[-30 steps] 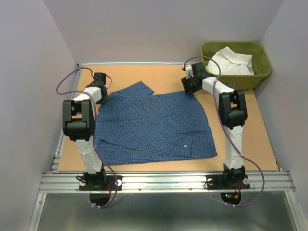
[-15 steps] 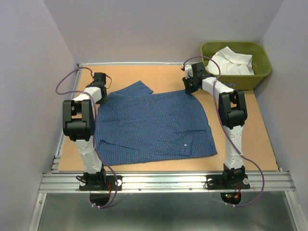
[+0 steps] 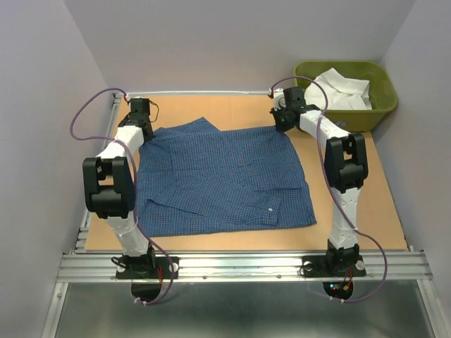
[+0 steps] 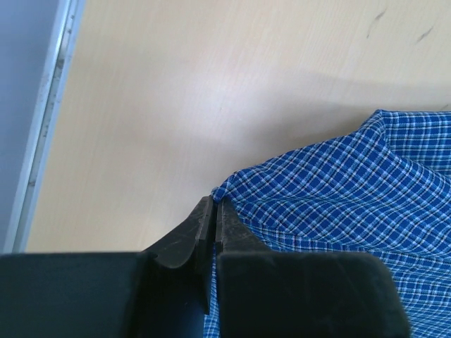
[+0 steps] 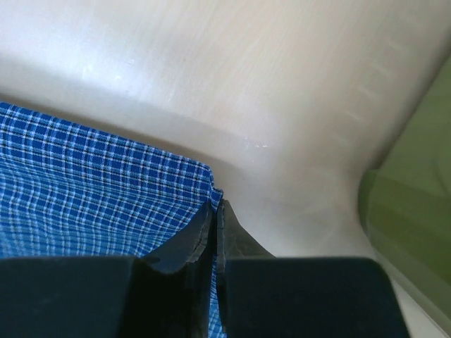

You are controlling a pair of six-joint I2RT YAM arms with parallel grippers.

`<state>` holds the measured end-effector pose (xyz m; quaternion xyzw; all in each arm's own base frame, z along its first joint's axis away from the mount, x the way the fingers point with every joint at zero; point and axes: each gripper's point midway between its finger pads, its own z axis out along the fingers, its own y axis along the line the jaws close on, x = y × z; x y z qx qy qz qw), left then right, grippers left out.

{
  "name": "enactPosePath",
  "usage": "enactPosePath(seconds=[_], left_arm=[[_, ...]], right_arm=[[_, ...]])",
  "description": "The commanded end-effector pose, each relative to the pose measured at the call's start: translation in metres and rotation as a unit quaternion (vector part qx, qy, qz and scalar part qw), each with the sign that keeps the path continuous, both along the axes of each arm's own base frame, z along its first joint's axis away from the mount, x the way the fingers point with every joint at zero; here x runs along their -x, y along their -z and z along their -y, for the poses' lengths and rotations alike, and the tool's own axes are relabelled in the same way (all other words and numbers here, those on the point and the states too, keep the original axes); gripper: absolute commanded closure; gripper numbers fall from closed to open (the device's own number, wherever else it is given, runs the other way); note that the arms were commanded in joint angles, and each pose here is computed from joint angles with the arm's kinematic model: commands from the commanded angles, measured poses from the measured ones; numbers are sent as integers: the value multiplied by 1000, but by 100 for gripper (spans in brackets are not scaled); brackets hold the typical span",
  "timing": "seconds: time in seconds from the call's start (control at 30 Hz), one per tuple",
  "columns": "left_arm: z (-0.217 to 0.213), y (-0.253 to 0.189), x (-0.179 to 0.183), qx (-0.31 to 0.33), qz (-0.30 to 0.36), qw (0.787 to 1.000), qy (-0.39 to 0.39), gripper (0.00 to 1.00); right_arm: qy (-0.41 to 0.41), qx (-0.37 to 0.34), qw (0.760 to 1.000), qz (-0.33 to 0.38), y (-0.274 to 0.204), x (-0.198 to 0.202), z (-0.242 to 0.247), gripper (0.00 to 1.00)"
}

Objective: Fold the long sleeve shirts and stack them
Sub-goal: Fold the shirt

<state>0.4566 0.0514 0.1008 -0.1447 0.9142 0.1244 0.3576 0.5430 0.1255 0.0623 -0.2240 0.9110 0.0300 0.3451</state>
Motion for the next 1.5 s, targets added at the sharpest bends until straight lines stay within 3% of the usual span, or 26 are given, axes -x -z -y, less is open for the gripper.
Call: enactPosePath(seconds=[0.0,0.33,1.07,1.27,1.47], left_arm=[[-18,-54,-1,-25,64,997,-37,100],[-20,-71,28,-21,90,994,-56,100],[-5,-56,123,56,121,986,-101,100],[6,-41,149,90,111,984,-103,100],[3,-13,178,102,69,979,-161,100]], right_arm=[[19,11,998,52,-54,1,15,98],[35,-33,997,57,-79,38,12,99],[148,-135,979,33,-81,148,25,99],[175,-156,972,29,-75,171,29,98],[195,-170,966,10,-59,193,31,96]])
